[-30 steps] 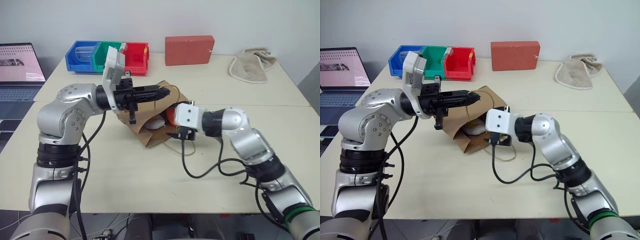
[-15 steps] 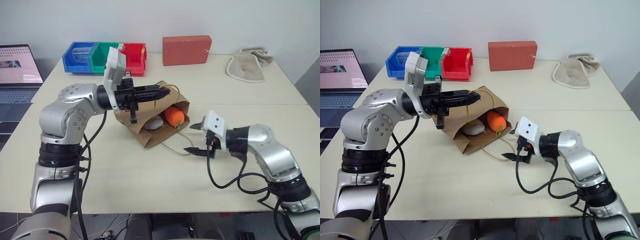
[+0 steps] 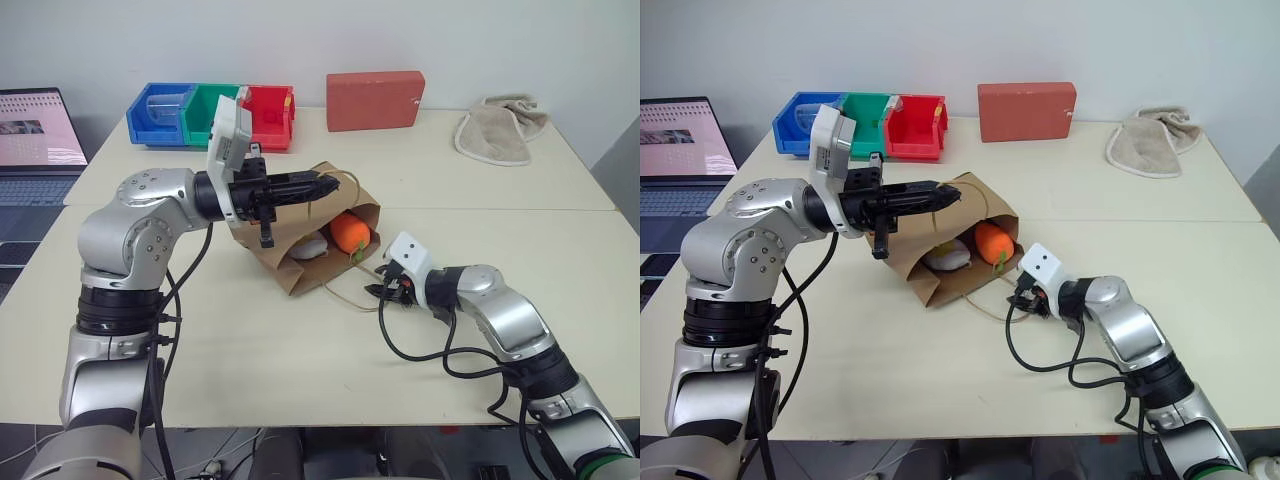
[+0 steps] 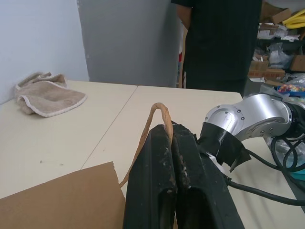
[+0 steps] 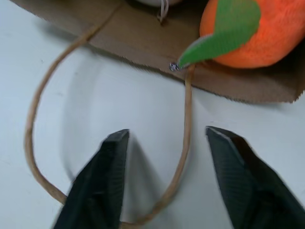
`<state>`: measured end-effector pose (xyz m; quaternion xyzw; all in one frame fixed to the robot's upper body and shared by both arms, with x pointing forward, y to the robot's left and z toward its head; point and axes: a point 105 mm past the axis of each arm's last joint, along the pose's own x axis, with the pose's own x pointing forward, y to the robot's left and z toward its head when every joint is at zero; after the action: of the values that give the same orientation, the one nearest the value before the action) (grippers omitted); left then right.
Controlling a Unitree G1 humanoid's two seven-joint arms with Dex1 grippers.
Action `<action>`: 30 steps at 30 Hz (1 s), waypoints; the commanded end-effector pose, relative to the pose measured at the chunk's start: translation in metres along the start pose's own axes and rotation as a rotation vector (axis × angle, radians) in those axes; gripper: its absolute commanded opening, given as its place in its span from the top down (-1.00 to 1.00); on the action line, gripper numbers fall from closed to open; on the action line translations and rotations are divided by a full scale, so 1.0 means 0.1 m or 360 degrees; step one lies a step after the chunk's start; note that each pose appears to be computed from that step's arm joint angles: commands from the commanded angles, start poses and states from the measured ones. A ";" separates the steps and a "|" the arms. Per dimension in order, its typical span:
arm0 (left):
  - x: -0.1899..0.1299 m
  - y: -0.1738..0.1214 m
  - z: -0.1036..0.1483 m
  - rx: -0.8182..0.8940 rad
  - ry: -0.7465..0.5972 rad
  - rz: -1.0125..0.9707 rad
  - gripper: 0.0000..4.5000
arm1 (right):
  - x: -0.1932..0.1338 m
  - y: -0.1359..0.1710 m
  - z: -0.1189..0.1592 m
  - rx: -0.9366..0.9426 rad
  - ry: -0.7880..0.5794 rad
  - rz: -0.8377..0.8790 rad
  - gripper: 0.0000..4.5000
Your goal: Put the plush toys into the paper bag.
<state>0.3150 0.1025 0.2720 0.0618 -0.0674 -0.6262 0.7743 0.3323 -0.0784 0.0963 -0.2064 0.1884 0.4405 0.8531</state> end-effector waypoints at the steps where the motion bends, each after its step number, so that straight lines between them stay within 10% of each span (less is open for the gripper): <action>1: -0.02 -0.03 0.13 0.0106 -0.0031 0.0007 1.00 | -0.02 -0.05 0.08 -0.0095 -0.0022 -0.0036 0.54; 4: -0.03 -0.03 0.13 0.0107 -0.0029 0.0013 1.00 | -0.01 -0.07 0.06 -0.0116 -0.0008 -0.0046 0.99; 13: 0.00 -0.01 0.23 0.0108 -0.0102 0.0009 1.00 | -0.29 -0.16 0.23 0.0069 -0.0165 0.0017 0.99; 30: 0.52 0.44 0.39 0.0185 -0.0279 -0.0008 1.00 | -1.97 -0.56 0.70 0.0005 -0.0095 -0.0199 0.99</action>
<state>0.3625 0.0644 0.3080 0.0365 -0.1487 -0.6217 0.7681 0.2877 -0.2061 0.2520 -0.2044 0.1650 0.3805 0.8867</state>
